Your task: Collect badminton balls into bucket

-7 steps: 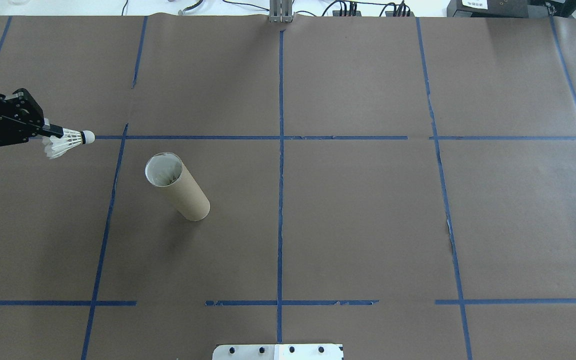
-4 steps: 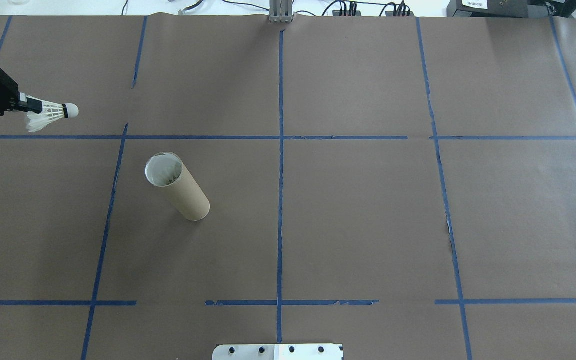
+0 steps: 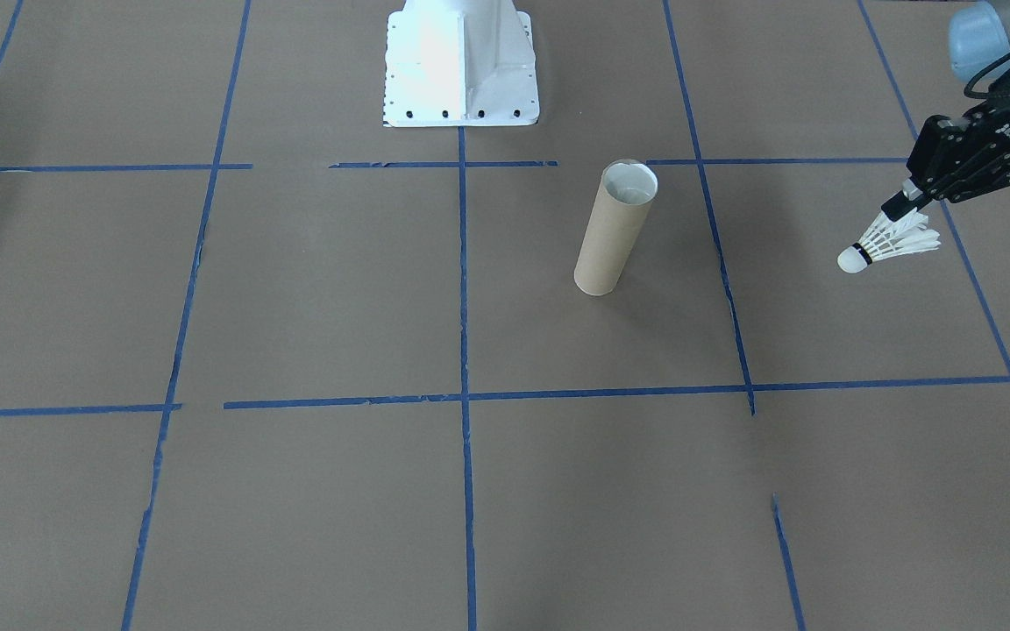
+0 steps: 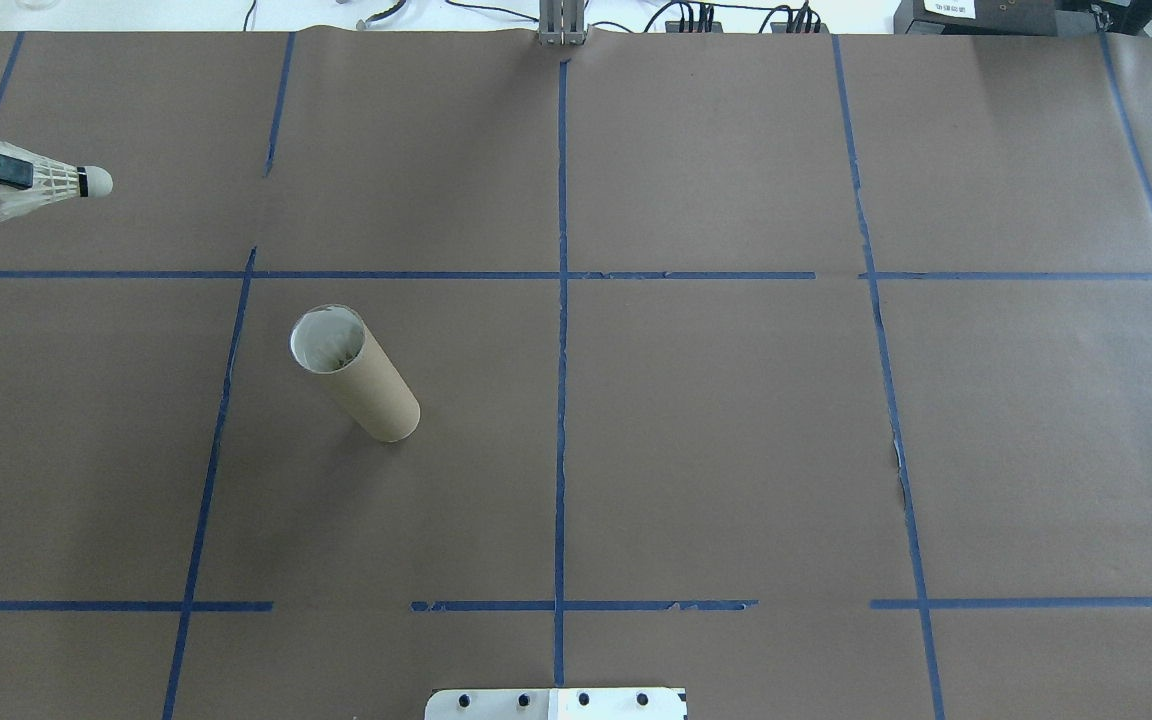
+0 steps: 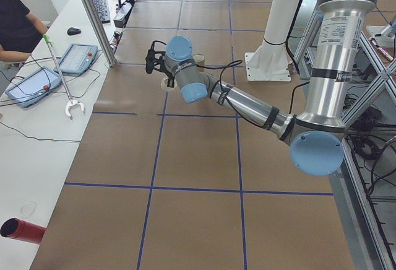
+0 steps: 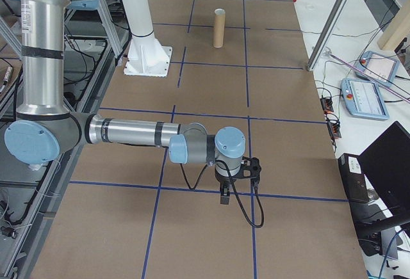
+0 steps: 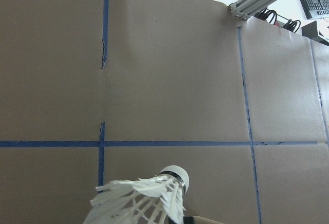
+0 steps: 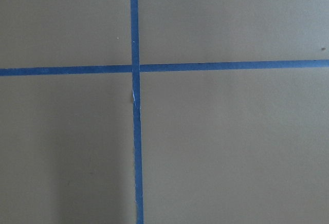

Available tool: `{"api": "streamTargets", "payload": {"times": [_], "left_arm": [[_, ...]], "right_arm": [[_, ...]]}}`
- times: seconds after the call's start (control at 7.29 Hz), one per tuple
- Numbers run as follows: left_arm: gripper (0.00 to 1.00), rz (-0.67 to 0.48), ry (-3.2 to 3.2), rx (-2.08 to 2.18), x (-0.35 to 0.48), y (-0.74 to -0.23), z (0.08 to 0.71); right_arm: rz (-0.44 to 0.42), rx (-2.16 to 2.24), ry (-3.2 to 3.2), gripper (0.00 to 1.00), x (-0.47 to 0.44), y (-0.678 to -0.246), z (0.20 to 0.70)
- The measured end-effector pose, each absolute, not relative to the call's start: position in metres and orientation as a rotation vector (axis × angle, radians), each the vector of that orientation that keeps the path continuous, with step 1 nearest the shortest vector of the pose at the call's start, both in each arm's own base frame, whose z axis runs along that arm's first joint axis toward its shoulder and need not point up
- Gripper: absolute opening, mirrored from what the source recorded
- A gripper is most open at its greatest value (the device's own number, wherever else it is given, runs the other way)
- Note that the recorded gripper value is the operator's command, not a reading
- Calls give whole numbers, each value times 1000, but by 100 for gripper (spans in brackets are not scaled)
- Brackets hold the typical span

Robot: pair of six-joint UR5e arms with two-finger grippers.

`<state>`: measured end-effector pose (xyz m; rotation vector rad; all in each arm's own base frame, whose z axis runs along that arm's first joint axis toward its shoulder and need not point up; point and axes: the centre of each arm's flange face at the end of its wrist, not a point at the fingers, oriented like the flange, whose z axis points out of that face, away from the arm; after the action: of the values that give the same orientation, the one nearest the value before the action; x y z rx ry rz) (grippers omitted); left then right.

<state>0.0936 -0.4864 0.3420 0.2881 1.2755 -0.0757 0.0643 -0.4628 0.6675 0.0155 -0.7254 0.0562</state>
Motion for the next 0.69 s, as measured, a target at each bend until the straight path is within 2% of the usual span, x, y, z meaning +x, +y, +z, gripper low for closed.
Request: {"api": "streamTargets", "payload": {"times": [0.69], "left_arm": [[0,-15,1237,374,82,-480,297]], "right_arm": [[56,16,-725,100,64,-463,667]]}}
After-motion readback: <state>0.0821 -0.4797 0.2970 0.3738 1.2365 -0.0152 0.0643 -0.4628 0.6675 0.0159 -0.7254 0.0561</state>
